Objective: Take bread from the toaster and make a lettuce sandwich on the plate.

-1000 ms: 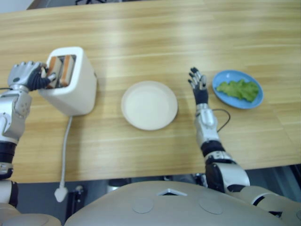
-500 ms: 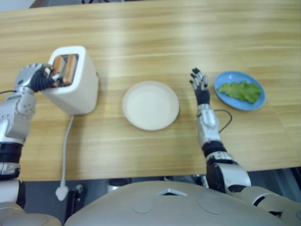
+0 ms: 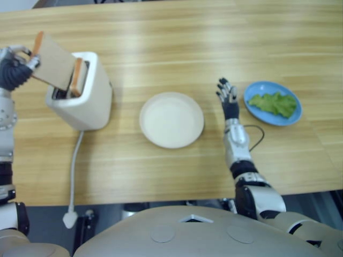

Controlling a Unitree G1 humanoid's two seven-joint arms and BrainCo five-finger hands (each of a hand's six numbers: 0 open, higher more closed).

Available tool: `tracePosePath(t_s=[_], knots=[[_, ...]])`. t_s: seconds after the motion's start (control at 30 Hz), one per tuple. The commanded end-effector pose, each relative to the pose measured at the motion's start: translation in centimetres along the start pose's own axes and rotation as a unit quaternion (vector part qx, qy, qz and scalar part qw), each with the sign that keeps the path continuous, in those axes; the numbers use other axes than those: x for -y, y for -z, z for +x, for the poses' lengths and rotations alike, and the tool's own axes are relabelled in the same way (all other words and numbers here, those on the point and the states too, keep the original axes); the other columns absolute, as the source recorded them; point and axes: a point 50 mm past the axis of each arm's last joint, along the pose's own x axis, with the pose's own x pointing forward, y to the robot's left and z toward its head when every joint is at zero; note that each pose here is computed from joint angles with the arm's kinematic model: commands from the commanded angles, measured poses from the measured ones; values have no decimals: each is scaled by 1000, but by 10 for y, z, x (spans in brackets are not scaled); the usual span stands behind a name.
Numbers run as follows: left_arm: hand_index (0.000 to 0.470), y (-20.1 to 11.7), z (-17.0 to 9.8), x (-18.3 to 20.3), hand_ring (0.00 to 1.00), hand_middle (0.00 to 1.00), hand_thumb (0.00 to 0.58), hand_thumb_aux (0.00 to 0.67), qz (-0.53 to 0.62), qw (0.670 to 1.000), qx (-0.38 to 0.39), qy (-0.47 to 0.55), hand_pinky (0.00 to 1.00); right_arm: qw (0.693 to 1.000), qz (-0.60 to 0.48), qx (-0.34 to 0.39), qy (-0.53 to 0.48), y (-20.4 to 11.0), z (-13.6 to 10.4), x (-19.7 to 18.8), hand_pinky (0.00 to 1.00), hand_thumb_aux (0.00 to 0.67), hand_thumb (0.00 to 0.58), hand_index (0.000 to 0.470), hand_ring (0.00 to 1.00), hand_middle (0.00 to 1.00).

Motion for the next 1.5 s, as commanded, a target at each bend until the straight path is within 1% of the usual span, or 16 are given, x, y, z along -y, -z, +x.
tracePosePath(t_s=[0.03, 0.17, 0.27, 0.37, 0.47, 0.53, 0.57, 0.63, 0.7, 0.77, 0.93, 1.1, 1.17, 1.3, 1.43, 1.5], knots=[[460, -12, 1, -34, 1000, 1000, 580, 670, -87, 993, 40, -73, 1000, 1000, 6, -15, 8, 5, -3, 1, 0, 0, 0, 0, 0, 0], [460, -29, -2, -56, 1000, 1000, 580, 670, -188, 972, 95, -105, 1000, 1000, 7, -16, 7, 5, -3, 0, 0, 0, 0, 0, 0, 0], [460, -43, 0, -47, 1000, 1000, 580, 670, -268, 954, 121, -64, 1000, 1000, 8, -17, 7, 5, -2, 0, 0, 0, 0, 0, 0, 0], [460, -58, 1, -19, 1000, 1000, 580, 670, -328, 935, 137, 12, 1000, 1000, 9, -17, 7, 5, -1, -1, 0, 0, 0, 0, 0, 0], [460, -82, 0, 28, 1000, 1000, 580, 670, -374, 907, 152, 120, 1000, 1000, 9, -18, 6, 5, 0, -1, 0, 0, 0, 0, 0, 0], [460, -99, -2, 57, 1000, 1000, 580, 670, -386, 890, 160, 182, 1000, 1000, 10, -19, 6, 5, 0, -1, 0, 0, 0, 0, 0, 0], [460, -103, -3, 63, 1000, 1000, 580, 670, -388, 885, 163, 197, 1000, 1000, 10, -19, 6, 5, 1, -1, 0, 0, 0, 0, 0, 0], [460, -120, -5, 97, 1000, 1000, 580, 670, -392, 866, 169, 261, 1000, 1000, 11, -18, 18, 4, 1, 3, 0, 0, 0, 0, 0, 0], [460, -131, -8, 129, 1000, 1000, 580, 670, -378, 852, 171, 319, 1000, 999, 12, -13, 40, 2, 2, 10, 0, 0, 0, 0, 0, 0], [460, -136, -9, 152, 1000, 1000, 580, 670, -357, 844, 174, 360, 1000, 998, 16, -10, 60, 1, 2, 19, 0, 0, 0, 0, 0, 0], [460, -145, -11, 197, 1000, 1000, 580, 670, -286, 827, 182, 448, 1000, 997, 14, -11, 73, 0, 1, 28, 0, 0, 0, 0, 0, 0], [460, -149, -25, 240, 1000, 1000, 580, 670, -208, 782, 202, 552, 1000, 997, 13, -13, 72, 0, 1, 28, 0, 0, 0, 0, 0, 0], [460, -148, -26, 250, 1000, 1000, 580, 670, -176, 776, 205, 570, 1000, 997, 13, -13, 71, 0, 0, 28, 0, 0, 0, 0, 0, 0], [460, -147, -25, 262, 1000, 1000, 580, 670, -159, 766, 208, 587, 1000, 997, 13, -15, 69, 1, -1, 27, 0, 0, 0, 0, 0, 0], [460, -148, -27, 270, 1000, 1000, 580, 670, -153, 766, 207, 589, 1000, 997, 12, -16, 68, 2, -3, 28, 0, 0, 0, 0, 0, 0], [460, -147, -26, 274, 1000, 1000, 580, 670, -147, 772, 206, 583, 1000, 997, 11, -17, 68, 2, -3, 28, 0, 0, 0, 0, 0, 0]])
